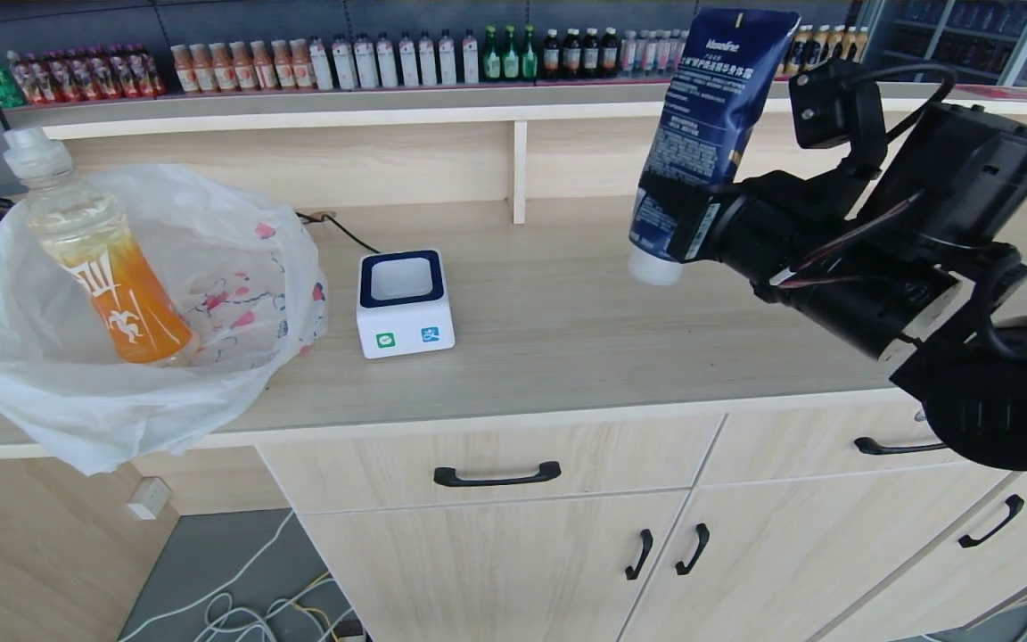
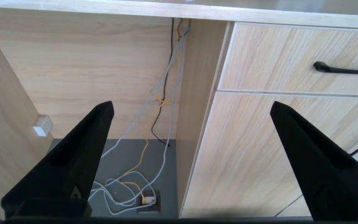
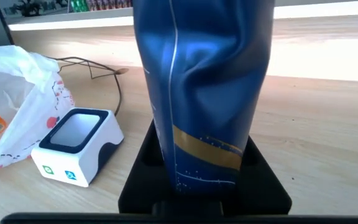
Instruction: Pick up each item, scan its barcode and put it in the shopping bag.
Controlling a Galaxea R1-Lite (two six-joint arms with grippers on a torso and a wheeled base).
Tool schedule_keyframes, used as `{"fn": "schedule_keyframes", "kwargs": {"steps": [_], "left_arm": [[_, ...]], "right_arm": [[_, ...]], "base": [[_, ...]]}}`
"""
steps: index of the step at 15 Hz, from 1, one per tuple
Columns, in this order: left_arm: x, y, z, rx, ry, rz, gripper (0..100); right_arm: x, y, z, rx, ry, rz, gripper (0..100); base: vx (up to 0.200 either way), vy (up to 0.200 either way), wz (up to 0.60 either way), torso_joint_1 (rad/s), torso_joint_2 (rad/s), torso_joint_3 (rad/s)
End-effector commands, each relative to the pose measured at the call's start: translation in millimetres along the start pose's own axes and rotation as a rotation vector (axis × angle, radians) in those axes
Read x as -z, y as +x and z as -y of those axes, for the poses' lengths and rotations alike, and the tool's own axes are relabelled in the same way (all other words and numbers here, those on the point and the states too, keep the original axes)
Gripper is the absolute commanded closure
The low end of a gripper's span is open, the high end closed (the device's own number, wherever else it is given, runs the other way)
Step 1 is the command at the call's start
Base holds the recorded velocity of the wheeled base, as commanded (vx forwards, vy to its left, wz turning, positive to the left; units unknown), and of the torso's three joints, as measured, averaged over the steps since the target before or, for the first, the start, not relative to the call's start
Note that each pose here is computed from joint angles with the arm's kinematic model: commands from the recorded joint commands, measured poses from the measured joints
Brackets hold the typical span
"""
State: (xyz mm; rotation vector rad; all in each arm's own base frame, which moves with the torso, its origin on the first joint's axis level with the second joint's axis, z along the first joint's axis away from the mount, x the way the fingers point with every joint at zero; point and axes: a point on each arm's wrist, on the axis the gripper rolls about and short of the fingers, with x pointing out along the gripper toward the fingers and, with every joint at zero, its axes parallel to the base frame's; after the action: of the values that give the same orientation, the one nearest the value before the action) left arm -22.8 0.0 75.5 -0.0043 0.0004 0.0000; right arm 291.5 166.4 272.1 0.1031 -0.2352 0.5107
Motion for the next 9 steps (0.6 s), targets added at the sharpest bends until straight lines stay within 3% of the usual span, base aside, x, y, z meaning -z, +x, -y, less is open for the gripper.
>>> {"fn": "schedule_keyframes", "kwargs": {"steps": [1,6,9], "left_arm": [[0.0,0.0,0.0,0.000,0.000,0.000,0],[0.0,0.0,0.0,0.000,0.000,0.000,0],[0.0,0.0,0.0,0.000,0.000,0.000,0]], "right_arm": [[-28.0,-37.6,-2.1,-0.007,-0.001,0.047,100],[-54.0,-88.3,-13.9,-0.054,0.010,0.102,100],[-49.4,-109.1,-20.6,-0.090,0.009,0.079,100]], "base": [[0.000,0.000,0.00,0.000,0.00,0.000],[0.000,0.000,0.00,0.000,0.00,0.000],[0.000,0.000,0.00,0.000,0.00,0.000]]}}
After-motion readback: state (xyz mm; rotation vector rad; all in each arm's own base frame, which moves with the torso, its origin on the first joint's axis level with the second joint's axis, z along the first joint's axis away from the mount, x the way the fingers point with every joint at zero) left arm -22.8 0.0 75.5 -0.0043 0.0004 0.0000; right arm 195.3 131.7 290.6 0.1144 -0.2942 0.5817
